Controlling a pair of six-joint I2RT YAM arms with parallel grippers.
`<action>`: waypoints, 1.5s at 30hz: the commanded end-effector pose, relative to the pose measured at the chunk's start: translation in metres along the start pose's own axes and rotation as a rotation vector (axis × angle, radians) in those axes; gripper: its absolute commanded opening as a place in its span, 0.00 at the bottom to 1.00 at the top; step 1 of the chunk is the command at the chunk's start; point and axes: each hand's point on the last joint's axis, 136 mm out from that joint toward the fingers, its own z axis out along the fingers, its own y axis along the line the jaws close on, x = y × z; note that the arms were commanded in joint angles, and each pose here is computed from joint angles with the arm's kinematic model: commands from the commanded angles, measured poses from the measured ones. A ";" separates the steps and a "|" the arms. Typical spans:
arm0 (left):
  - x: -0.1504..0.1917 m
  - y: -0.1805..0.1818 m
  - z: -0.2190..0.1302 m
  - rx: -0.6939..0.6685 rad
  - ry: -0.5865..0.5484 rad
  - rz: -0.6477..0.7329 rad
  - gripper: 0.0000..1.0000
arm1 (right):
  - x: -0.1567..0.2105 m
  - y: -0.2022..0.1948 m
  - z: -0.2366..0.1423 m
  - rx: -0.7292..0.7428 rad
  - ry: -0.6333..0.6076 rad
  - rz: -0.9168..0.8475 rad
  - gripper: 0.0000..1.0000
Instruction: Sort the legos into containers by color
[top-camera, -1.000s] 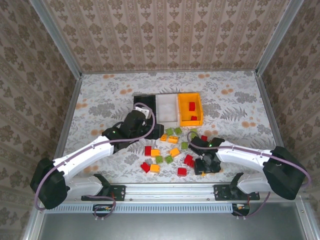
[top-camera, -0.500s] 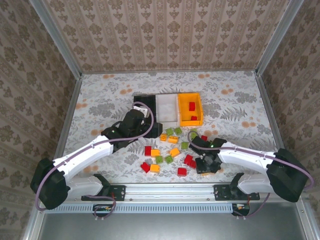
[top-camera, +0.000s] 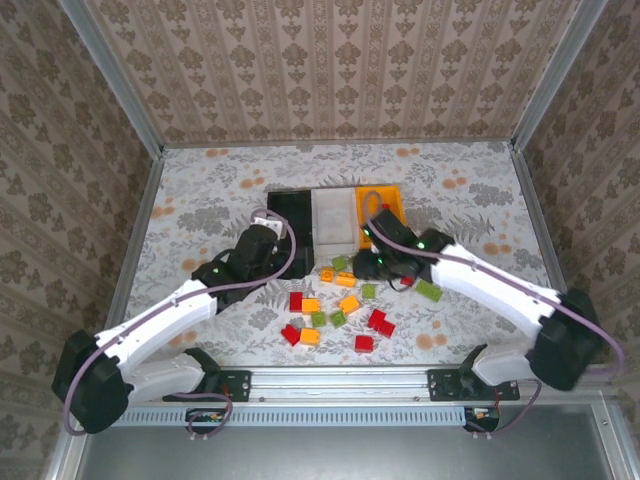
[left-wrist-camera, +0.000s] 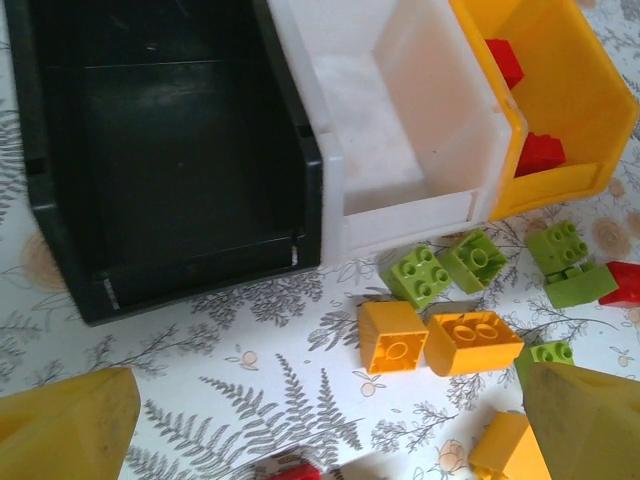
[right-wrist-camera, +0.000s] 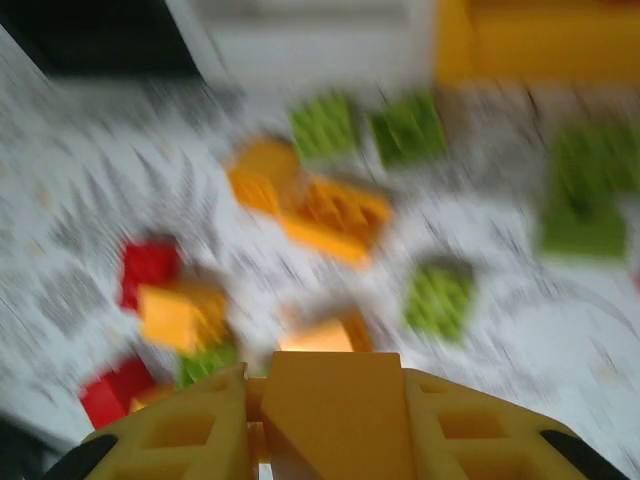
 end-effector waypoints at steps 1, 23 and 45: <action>0.002 0.015 -0.011 -0.046 -0.021 -0.020 1.00 | -0.064 0.031 0.026 -0.028 -0.127 -0.015 0.29; 0.024 0.024 -0.005 -0.015 0.042 -0.008 1.00 | -0.153 0.019 0.087 0.143 -0.212 0.068 0.64; 0.074 -0.036 0.082 -0.012 0.305 0.285 0.82 | -0.067 -0.053 0.000 0.098 -0.288 0.169 0.66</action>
